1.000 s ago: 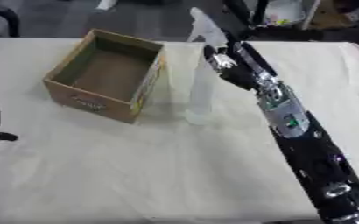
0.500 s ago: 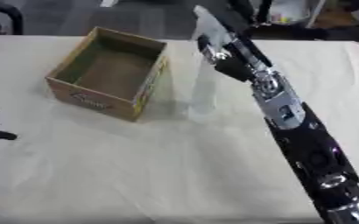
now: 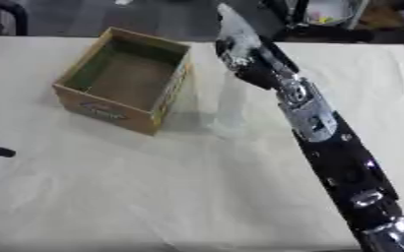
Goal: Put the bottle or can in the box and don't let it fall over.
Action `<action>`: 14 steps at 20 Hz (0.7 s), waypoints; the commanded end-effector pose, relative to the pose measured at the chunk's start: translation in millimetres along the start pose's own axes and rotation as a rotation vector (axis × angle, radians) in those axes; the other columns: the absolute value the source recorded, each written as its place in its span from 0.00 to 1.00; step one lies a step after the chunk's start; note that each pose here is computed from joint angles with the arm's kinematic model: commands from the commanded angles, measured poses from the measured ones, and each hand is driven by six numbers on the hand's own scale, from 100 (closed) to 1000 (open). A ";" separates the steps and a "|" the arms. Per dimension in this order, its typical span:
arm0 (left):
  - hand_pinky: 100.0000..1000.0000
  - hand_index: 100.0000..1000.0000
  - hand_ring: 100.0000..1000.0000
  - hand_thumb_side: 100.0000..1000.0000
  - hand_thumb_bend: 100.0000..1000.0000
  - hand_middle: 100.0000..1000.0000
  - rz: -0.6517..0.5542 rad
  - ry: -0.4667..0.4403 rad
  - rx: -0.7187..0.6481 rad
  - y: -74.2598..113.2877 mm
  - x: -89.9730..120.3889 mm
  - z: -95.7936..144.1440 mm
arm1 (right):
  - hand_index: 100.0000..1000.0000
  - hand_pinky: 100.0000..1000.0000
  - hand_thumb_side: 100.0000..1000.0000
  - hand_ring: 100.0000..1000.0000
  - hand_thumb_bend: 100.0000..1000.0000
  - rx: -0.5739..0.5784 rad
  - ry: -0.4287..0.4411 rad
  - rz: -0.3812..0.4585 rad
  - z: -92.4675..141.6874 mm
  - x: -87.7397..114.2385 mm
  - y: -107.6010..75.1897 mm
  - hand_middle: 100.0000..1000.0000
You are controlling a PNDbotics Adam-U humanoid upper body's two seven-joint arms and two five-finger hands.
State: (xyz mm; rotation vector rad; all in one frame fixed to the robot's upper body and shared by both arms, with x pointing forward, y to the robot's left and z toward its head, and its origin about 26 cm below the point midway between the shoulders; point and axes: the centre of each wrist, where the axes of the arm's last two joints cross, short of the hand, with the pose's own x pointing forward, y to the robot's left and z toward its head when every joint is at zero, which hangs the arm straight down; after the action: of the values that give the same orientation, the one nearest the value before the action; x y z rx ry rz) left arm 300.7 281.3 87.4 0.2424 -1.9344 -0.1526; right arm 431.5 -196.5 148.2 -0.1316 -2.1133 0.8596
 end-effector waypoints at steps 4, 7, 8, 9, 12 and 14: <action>0.46 0.79 1.00 0.69 0.36 0.89 -0.007 -0.035 -0.008 2.0 8.2 -4.3 | 1.00 0.80 0.70 1.00 0.00 -0.002 -0.011 -0.004 -7.1 2.5 -7.6 1.00; 0.46 0.79 1.00 0.69 0.36 0.89 -0.007 -0.035 -0.008 1.9 8.2 -4.3 | 1.00 0.78 0.69 1.00 0.00 -0.006 -0.006 -0.019 -7.3 1.0 -7.3 1.00; 0.46 0.79 1.00 0.69 0.36 0.89 -0.007 -0.035 -0.008 1.9 8.1 -4.3 | 1.00 0.77 0.68 1.00 0.00 -0.012 -0.006 -0.024 -7.3 0.8 -7.5 1.00; 0.46 0.79 1.00 0.69 0.36 0.89 -0.007 -0.035 -0.008 1.8 8.1 -4.3 | 1.00 0.75 0.66 1.00 0.00 -0.022 -0.005 -0.031 -7.2 0.8 -7.9 1.00; 0.46 0.79 1.00 0.69 0.36 0.89 -0.007 -0.034 -0.008 1.8 7.9 -4.2 | 1.00 0.72 0.59 1.00 0.00 -0.061 0.000 -0.052 -6.9 0.5 -9.1 0.98; 0.46 0.79 1.00 0.69 0.36 0.89 -0.006 -0.034 -0.007 1.8 7.9 -4.2 | 0.91 0.69 0.52 0.96 0.00 -0.092 0.006 -0.067 -6.5 0.2 -9.6 0.90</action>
State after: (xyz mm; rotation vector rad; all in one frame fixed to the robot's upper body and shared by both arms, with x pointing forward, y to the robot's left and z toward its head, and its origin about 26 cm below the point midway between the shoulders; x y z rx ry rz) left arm 300.7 281.1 88.2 0.2402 -1.9384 -0.1553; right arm 435.9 -198.4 145.0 -0.1002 -2.1055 0.7501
